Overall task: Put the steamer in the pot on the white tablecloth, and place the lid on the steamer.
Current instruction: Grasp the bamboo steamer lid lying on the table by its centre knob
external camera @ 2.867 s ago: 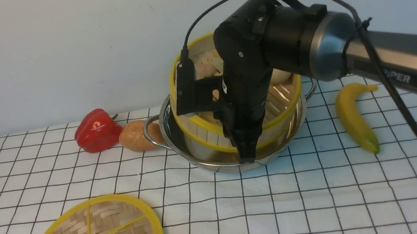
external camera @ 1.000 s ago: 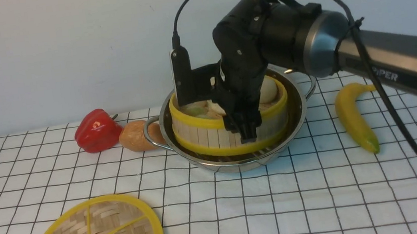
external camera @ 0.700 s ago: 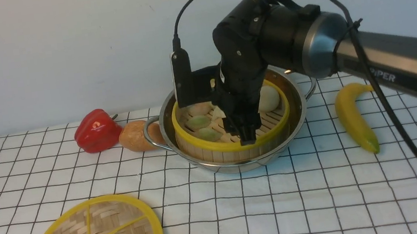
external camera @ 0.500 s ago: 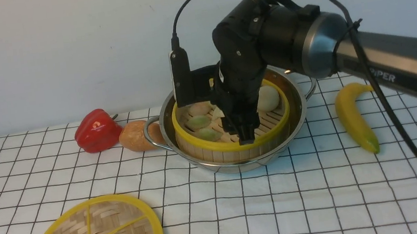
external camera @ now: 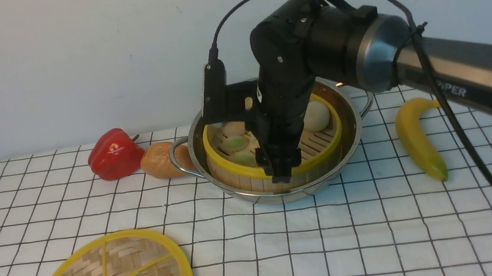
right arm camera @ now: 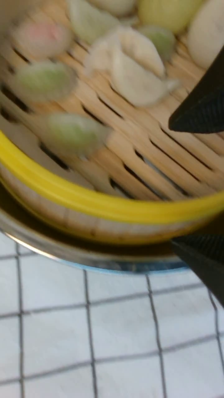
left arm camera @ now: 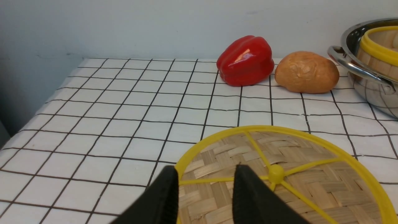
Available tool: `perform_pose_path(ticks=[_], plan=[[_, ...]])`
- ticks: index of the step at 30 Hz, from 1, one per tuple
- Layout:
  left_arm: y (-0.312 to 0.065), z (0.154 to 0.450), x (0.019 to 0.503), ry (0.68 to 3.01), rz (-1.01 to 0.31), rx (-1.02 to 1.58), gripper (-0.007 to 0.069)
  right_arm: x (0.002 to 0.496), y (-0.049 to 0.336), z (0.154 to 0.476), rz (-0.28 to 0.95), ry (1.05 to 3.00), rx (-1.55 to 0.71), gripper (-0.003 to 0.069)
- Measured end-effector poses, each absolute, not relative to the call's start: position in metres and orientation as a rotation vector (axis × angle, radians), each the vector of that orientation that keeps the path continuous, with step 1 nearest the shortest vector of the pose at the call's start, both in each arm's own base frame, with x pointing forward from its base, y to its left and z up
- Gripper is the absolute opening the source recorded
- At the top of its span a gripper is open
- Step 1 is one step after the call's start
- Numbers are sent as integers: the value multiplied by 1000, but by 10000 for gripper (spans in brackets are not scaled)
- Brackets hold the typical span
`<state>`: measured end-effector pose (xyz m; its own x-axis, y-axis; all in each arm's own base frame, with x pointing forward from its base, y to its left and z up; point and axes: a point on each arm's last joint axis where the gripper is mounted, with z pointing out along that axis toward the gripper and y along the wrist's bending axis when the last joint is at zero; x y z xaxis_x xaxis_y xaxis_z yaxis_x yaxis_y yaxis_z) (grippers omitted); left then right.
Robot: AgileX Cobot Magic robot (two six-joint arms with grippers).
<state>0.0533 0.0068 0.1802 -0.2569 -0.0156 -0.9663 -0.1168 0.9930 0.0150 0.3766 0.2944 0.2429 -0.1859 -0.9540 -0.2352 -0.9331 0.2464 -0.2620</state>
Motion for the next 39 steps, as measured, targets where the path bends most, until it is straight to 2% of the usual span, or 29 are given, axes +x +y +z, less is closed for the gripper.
perform_pose_path(ticks=[8,17,21,23,25,27,30,32,34,36,37,38,39], plan=[[7,180,53,1829,96,-97,243,373,306,266,109,2182,-1629,440],[7,180,53,1829,96,-97,243,372,309,268,171,2212,-1577,436],[7,180,53,1829,96,-97,243,366,302,291,162,2211,-1500,411],[7,180,53,1829,96,-97,243,354,295,328,205,2174,-1420,377],[7,180,53,1829,96,-97,243,345,291,350,252,2137,-1384,350],[7,180,53,1829,96,-97,243,341,290,359,288,2120,-1366,328],[7,180,53,1829,96,-97,243,341,291,354,301,2153,-1346,276],[7,180,53,1829,96,-97,243,342,291,348,311,2215,-1296,210],[7,180,53,1829,96,-97,243,339,287,356,335,2241,-1227,135],[7,180,53,1829,96,-97,243,330,280,376,361,2236,-1151,50],[7,180,53,1829,96,-97,243,328,279,379,362,2233,-1143,41],[7,180,53,1829,96,-97,243,317,267,404,355,2197,-1081,-4],[7,180,53,1829,96,-97,243,310,258,421,331,2166,-1046,-11]])
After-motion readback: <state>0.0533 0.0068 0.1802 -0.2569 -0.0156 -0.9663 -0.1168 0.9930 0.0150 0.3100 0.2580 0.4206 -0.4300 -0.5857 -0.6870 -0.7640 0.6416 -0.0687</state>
